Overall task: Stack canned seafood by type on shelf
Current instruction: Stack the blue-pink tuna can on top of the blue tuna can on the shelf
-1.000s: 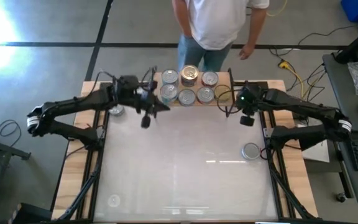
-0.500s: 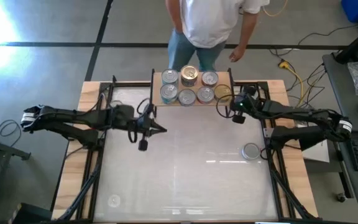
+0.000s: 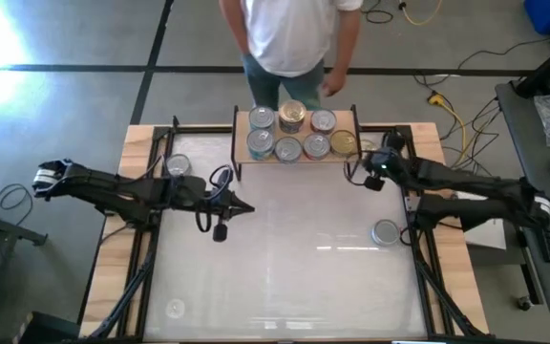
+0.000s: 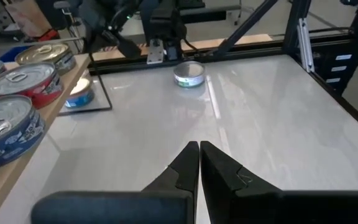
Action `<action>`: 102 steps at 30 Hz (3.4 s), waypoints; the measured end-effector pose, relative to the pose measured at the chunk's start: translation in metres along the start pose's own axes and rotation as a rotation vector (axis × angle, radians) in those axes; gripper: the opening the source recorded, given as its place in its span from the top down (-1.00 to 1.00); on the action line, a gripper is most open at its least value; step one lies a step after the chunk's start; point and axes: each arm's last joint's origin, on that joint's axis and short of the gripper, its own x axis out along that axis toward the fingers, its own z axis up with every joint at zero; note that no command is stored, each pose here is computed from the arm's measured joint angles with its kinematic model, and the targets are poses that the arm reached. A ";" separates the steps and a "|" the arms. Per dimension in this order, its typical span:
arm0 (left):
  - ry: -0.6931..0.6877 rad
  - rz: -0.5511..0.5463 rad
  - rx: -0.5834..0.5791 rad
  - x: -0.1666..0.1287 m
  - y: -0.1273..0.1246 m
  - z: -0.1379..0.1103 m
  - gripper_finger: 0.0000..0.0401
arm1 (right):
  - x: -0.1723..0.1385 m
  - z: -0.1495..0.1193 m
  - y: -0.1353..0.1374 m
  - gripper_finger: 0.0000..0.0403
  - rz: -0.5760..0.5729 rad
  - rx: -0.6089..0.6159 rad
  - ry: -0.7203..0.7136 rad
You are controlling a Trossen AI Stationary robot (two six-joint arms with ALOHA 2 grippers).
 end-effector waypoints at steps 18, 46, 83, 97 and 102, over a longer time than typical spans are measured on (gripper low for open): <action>-0.094 0.012 0.029 -0.001 -0.001 0.012 1.00 | 0.026 -0.026 -0.047 0.95 0.268 1.221 0.037; -0.138 0.041 0.009 -0.001 0.000 0.017 1.00 | 0.083 -0.037 -0.015 0.89 -0.007 2.122 0.231; -0.132 -0.070 -0.152 -0.004 -0.024 0.017 1.00 | -0.009 -0.004 0.079 0.89 -0.160 1.398 0.412; -0.065 -0.172 -0.088 -0.017 -0.076 -0.004 1.00 | -0.004 0.038 0.131 0.89 0.186 1.050 0.309; -0.040 -0.135 -0.163 -0.018 -0.088 -0.031 1.00 | -0.021 0.068 0.174 0.89 0.333 0.939 0.233</action>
